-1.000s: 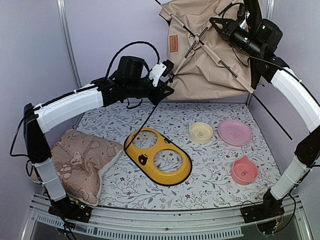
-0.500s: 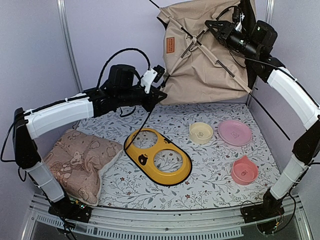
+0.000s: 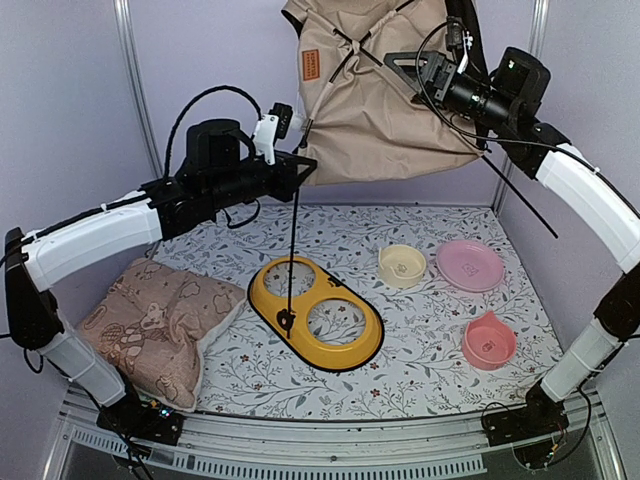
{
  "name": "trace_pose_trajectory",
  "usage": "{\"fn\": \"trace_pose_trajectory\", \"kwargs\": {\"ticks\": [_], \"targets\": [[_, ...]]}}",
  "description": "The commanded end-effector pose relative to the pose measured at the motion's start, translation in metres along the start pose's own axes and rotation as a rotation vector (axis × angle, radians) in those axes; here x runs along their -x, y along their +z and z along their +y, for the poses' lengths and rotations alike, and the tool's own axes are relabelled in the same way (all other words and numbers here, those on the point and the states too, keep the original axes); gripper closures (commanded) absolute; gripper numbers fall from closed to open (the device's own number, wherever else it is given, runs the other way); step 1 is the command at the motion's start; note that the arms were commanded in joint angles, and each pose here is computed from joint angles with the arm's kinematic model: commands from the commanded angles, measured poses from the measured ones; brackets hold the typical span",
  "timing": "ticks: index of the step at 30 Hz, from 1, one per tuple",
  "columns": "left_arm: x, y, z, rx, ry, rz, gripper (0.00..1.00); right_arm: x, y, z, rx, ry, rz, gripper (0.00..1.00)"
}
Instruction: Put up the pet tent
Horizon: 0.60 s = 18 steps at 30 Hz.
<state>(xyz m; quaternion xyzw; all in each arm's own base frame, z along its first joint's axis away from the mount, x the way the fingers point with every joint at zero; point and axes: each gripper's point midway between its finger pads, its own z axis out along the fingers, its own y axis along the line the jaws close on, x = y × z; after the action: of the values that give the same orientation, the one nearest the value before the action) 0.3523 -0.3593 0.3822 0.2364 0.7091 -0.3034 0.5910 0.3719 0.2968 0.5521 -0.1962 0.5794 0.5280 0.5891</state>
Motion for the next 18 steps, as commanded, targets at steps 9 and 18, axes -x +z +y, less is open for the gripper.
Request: {"fn": "trace_pose_trajectory", "kwargs": {"ticks": [9,18], "targets": [[0.016,-0.035,-0.003,0.004,-0.219,-0.17,1.0,-0.014,-0.058,0.047,0.002,-0.139,-0.089,0.01],[-0.002,-0.053,-0.004,0.038,-0.309,-0.173,1.0,-0.037,-0.066,0.079,0.133,-0.075,-0.073,0.01]]}}
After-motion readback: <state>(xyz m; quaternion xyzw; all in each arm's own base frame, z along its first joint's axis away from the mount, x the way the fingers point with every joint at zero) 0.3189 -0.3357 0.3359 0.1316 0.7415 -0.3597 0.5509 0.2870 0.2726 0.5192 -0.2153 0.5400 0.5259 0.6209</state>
